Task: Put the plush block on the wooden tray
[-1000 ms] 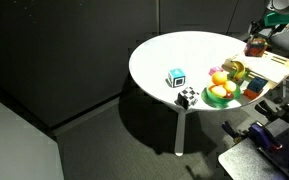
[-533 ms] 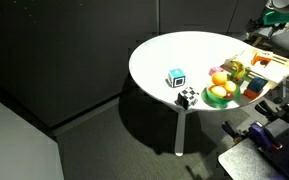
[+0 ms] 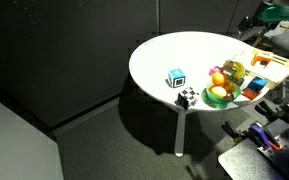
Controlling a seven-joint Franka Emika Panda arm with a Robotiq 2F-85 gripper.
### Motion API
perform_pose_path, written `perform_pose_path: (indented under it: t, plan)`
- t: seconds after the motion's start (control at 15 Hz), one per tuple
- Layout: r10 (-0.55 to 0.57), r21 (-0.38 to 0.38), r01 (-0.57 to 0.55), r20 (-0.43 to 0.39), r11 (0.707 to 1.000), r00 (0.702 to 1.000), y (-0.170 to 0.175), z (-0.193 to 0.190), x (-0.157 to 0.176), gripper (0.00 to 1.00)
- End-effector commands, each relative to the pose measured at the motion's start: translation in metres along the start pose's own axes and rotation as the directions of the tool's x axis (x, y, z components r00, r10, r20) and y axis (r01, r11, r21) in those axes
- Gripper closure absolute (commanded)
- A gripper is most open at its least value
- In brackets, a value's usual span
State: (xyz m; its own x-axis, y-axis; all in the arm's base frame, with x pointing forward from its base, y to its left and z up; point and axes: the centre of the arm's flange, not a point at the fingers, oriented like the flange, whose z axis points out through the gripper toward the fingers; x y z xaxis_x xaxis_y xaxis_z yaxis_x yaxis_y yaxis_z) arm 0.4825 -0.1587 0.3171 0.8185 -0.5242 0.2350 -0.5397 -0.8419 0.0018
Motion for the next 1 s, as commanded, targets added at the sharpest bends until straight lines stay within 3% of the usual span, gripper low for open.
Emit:
perform_pose_path:
  t: [0.0, 0.93]
  plan:
    - [-0.062, 0.060, 0.060, 0.032, 0.996, 0.998, -0.010, -0.026, -0.021, 0.00]
    - [-0.169, 0.017, 0.169, 0.220, 0.985, 0.961, -0.053, -0.083, -0.068, 0.00]
